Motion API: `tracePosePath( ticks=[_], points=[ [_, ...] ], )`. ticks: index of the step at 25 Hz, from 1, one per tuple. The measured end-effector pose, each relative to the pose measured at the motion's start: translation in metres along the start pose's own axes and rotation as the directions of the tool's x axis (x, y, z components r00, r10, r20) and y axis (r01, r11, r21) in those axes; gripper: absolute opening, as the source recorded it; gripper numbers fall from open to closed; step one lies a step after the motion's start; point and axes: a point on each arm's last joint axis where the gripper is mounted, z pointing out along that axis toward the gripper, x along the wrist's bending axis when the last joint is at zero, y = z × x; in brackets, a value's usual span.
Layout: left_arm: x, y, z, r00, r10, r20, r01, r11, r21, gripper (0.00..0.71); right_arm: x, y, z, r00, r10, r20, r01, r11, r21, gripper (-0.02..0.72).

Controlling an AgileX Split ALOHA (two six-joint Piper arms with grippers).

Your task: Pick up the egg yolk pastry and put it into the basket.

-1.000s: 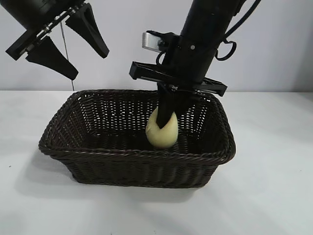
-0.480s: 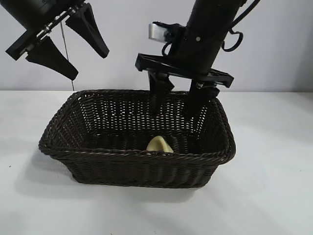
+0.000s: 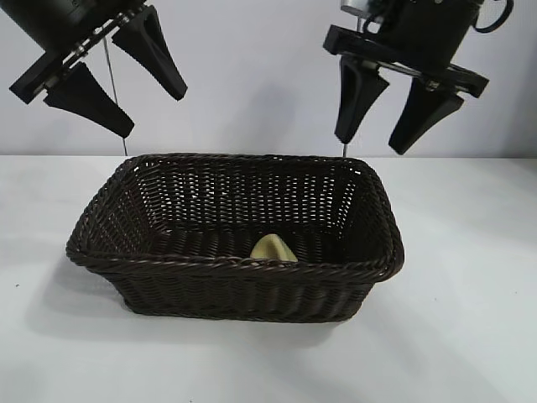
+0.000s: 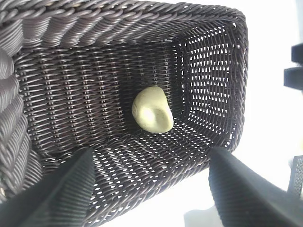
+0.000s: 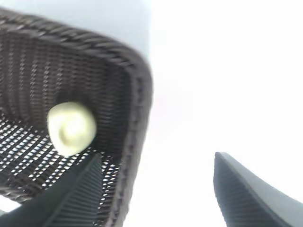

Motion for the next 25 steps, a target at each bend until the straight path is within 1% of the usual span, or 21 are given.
tracePosePath(
  ticks=[25],
  points=[
    [0.0001,0.0004,0.0000,1.000,0.000,-0.001,0.000,1.000,-0.005,0.497,-0.0010,-0.0002,-0.0023,1.000,0.003,0.001,-0.003,1.000,-0.006,0.486]
  ],
)
